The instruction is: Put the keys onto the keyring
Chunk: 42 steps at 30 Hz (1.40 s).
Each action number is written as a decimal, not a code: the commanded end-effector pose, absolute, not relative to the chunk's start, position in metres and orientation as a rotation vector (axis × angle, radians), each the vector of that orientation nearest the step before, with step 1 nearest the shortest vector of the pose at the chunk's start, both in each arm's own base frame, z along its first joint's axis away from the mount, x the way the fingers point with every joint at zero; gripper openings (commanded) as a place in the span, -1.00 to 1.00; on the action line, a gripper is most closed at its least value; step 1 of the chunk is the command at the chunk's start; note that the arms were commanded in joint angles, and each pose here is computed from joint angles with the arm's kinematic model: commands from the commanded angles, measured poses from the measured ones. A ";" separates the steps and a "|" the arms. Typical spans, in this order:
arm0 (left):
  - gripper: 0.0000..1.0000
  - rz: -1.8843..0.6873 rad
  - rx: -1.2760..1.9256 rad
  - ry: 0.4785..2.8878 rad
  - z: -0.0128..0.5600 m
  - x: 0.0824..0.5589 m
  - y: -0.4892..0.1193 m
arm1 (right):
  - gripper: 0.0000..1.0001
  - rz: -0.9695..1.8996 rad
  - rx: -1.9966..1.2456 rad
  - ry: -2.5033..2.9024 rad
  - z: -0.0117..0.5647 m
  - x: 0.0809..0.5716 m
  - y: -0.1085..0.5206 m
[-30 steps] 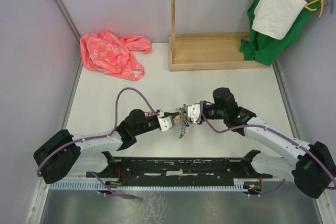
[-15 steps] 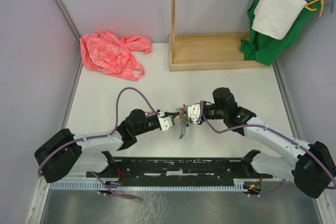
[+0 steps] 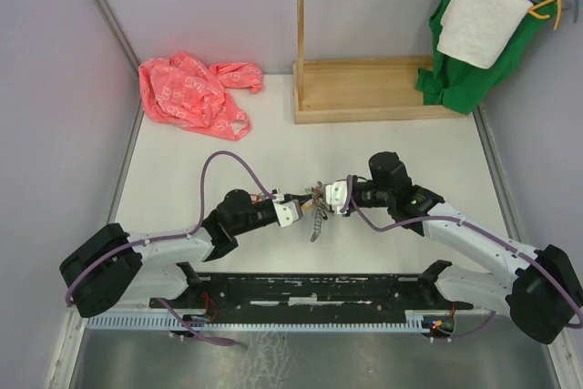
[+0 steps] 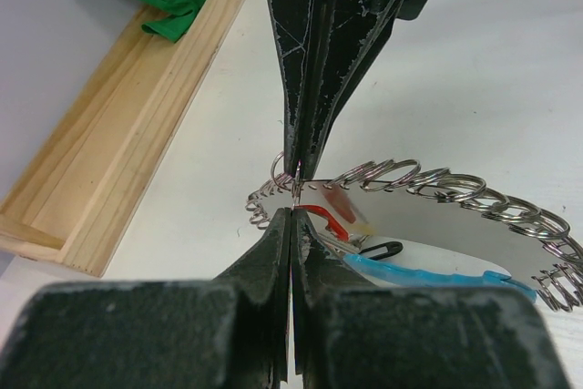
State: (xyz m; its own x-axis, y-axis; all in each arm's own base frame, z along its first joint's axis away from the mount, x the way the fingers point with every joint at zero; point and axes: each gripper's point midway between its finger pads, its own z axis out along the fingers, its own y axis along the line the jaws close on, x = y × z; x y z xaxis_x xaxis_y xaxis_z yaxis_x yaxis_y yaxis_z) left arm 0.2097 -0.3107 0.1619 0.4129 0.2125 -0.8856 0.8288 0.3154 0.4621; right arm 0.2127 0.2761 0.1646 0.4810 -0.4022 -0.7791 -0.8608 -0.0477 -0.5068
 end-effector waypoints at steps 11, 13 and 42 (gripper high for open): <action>-0.95 -0.528 1.140 1.077 0.187 0.217 -0.312 | -0.99 0.487 -1.598 1.036 0.193 0.217 0.279; -0.95 -0.532 1.137 1.074 0.188 0.217 -0.313 | -0.99 0.496 -1.600 1.033 0.193 0.217 0.280; -0.95 -0.579 1.151 1.046 0.191 0.210 -0.318 | -0.99 0.495 -1.600 1.049 0.187 0.221 0.282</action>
State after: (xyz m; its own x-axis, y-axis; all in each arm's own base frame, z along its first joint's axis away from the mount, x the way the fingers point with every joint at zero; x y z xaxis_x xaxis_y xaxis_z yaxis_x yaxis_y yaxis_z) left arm 0.2118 -0.3092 0.1603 0.4063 0.2233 -0.8860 0.8258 0.3252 0.4607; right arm 0.2158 0.2736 0.1654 0.4713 -0.4181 -0.7766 -0.8607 -0.0259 -0.5084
